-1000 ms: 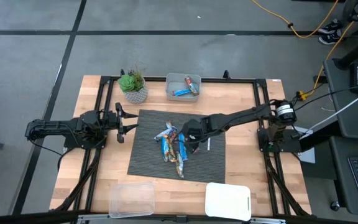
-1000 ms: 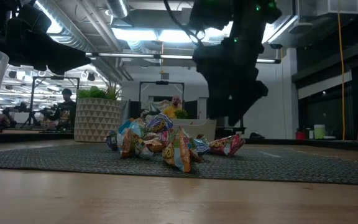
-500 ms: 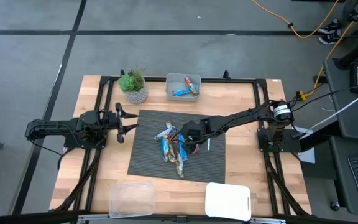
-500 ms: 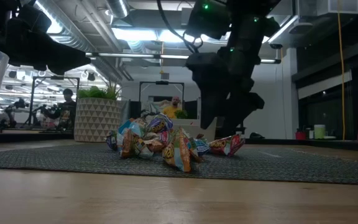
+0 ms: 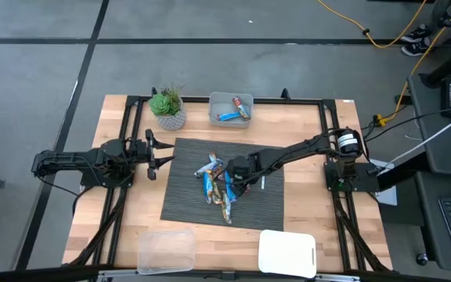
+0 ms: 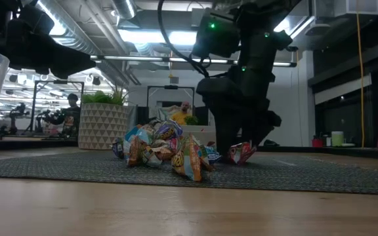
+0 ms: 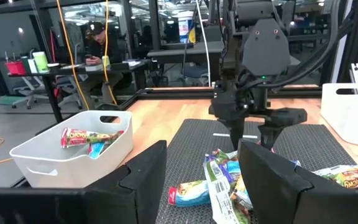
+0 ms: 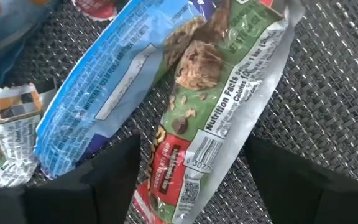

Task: Pick and place Granola Bars by type
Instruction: Put the red granola bar into the gray bin

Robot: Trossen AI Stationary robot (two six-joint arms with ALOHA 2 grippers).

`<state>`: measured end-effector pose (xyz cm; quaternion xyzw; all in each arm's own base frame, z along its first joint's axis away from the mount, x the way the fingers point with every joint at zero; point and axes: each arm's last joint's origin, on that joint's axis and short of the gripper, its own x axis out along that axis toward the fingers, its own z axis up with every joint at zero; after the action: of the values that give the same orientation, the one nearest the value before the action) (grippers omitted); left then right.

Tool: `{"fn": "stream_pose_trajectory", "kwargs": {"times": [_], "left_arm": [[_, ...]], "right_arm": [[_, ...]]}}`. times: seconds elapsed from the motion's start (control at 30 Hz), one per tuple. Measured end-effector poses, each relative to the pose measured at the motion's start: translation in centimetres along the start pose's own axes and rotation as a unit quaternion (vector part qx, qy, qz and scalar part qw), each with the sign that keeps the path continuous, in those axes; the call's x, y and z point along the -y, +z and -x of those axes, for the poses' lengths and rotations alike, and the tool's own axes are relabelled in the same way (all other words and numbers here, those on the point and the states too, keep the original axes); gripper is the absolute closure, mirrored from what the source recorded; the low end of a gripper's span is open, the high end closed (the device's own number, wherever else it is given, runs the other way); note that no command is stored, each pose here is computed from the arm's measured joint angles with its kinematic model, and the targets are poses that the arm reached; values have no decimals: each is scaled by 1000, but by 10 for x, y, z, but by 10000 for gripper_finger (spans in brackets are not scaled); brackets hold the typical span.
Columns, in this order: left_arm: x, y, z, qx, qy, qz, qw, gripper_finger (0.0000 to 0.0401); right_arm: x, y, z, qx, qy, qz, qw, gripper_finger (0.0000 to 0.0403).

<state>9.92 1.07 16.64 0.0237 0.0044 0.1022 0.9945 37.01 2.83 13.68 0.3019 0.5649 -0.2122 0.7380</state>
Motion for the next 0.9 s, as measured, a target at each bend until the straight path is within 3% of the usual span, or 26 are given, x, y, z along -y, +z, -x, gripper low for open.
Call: {"fn": "stream_pose_trajectory", "kwargs": {"times": [0.3, 0.9], "left_arm": [[0, 0, 0, 0, 0, 0, 1000, 210], [0, 0, 0, 0, 0, 0, 1000, 212]], "right_arm": [[1, 0, -1, 1, -4, -4, 1000, 134], [0, 0, 5, -32, -34, 1, 999, 312]]}}
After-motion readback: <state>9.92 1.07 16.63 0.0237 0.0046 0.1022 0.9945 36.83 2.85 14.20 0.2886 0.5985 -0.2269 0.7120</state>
